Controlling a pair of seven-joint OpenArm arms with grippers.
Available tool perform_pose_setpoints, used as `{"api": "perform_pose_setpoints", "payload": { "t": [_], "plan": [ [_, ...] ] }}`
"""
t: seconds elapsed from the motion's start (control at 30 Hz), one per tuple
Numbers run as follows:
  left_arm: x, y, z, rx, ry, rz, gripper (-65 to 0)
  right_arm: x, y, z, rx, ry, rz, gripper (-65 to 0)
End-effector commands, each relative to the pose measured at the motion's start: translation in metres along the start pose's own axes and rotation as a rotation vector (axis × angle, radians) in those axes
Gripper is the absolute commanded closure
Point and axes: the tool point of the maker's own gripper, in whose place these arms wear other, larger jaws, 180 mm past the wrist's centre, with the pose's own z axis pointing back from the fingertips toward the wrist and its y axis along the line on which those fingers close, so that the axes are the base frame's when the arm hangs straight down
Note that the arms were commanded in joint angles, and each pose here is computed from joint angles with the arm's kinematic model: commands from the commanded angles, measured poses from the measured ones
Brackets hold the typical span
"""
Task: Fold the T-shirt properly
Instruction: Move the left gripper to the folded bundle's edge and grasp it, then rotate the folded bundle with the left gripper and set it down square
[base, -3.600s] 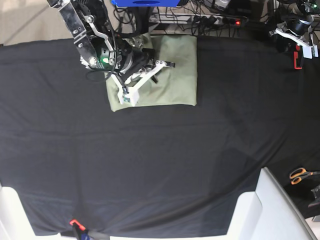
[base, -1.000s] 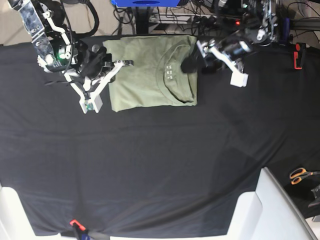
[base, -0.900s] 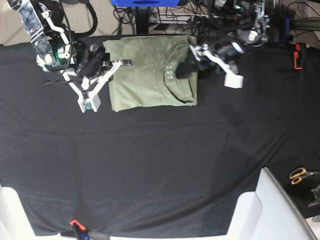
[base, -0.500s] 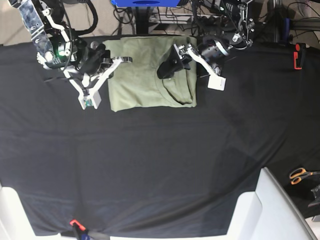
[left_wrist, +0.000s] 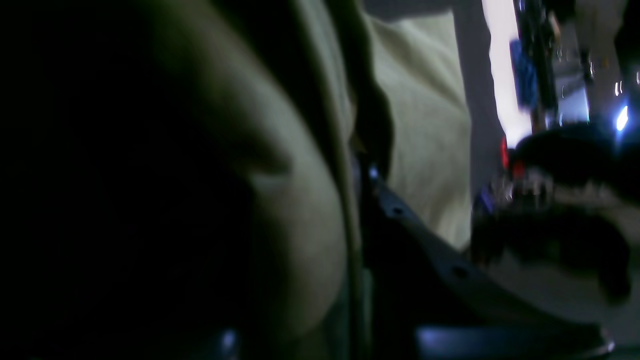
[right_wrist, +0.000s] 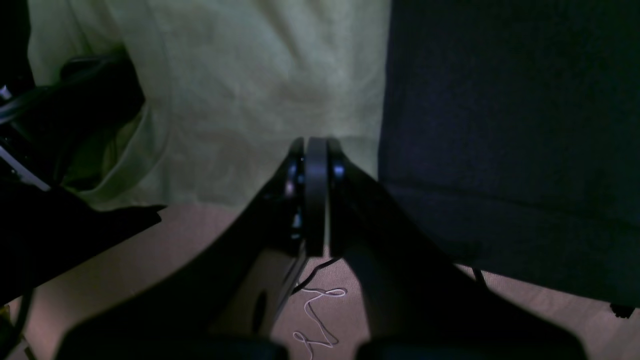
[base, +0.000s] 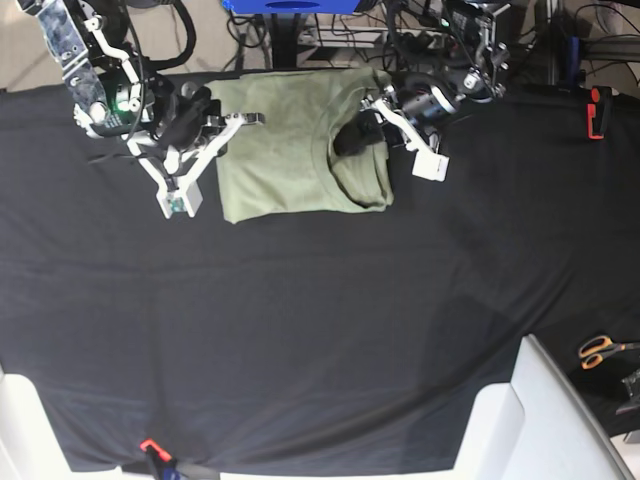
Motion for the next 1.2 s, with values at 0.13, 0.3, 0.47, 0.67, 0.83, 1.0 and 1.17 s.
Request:
{"api": "perform_pose_setpoints", "payload": {
  "t": [0.13,0.3,0.47,0.67,0.83,1.0,1.17],
  "plan": [
    [0.005,0.017,0.020,0.080,0.178,-0.198,0.0,0.010,0.001,0.003,0.007,-0.033,0.004,0.0],
    [0.022,0.014,0.017,0.046,0.370,-0.464,0.0,0.010,0.002,0.003,0.008,-0.033,0.003,0.0],
    [0.049,0.023,0.014,0.097,0.487,-0.656,0.0,0.010,0.003,0.003,0.012,-0.033,0.001,0.0],
    [0.101,0.006,-0.007,0.113,0.535,-0.903,0.0,0.010,0.004,0.003,0.014,-0.034,0.001,0.0],
    [0.125,0.002,-0.027,0.190,0.609,-1.162,0.0,0.009,0.003,0.003,0.013,-0.031,0.000,0.0],
    [0.122,0.005,-0.052,0.254,0.721,-1.367,0.0,0.009,0.003,0.003,0.013,-0.031,0.000,0.0],
    [0.115,-0.018,-0.077,0.204,0.744,-1.536,0.0,0.018,0.000,0.004,0.008,-0.056,-0.041,0.0]
  ]
}}
